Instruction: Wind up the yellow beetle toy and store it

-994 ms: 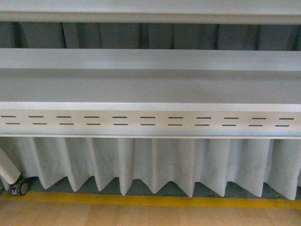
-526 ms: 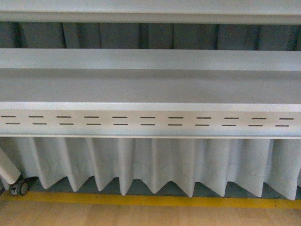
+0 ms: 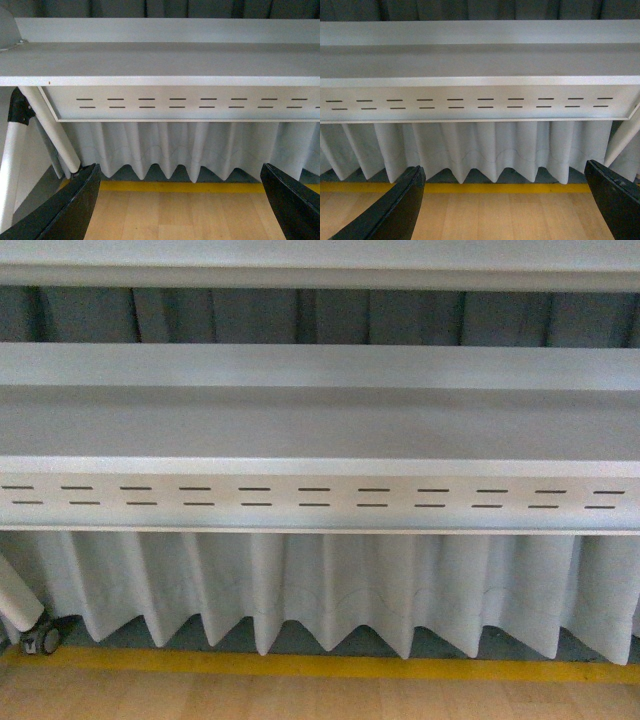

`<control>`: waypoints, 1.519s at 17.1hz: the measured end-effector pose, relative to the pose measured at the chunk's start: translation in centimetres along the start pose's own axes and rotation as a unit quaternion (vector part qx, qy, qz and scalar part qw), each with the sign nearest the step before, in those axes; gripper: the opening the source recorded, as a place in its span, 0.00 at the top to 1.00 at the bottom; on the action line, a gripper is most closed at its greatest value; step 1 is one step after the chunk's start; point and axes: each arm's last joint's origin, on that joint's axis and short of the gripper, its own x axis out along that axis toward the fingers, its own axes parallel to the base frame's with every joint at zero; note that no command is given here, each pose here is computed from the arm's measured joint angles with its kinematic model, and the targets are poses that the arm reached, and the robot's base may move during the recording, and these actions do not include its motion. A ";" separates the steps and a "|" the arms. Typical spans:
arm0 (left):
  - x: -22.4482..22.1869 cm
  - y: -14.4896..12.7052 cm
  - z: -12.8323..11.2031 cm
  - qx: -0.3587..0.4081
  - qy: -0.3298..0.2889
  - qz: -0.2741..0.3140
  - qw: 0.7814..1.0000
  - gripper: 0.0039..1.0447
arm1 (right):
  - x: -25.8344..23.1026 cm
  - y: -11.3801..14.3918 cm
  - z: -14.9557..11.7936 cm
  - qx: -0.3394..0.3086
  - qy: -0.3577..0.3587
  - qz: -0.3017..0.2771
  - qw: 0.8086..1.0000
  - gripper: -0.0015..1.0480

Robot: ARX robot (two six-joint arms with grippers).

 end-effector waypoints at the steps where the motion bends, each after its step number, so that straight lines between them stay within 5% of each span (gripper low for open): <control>1: 0.0 0.0 0.0 0.000 0.000 0.000 1.000 0.06 | 0.0 0.0 0.0 0.000 0.000 0.000 1.000 0.06; 26: 0.0 0.0 0.0 0.000 0.001 0.000 1.000 0.06 | 0.0 0.0 0.0 0.000 -0.001 0.000 1.000 0.06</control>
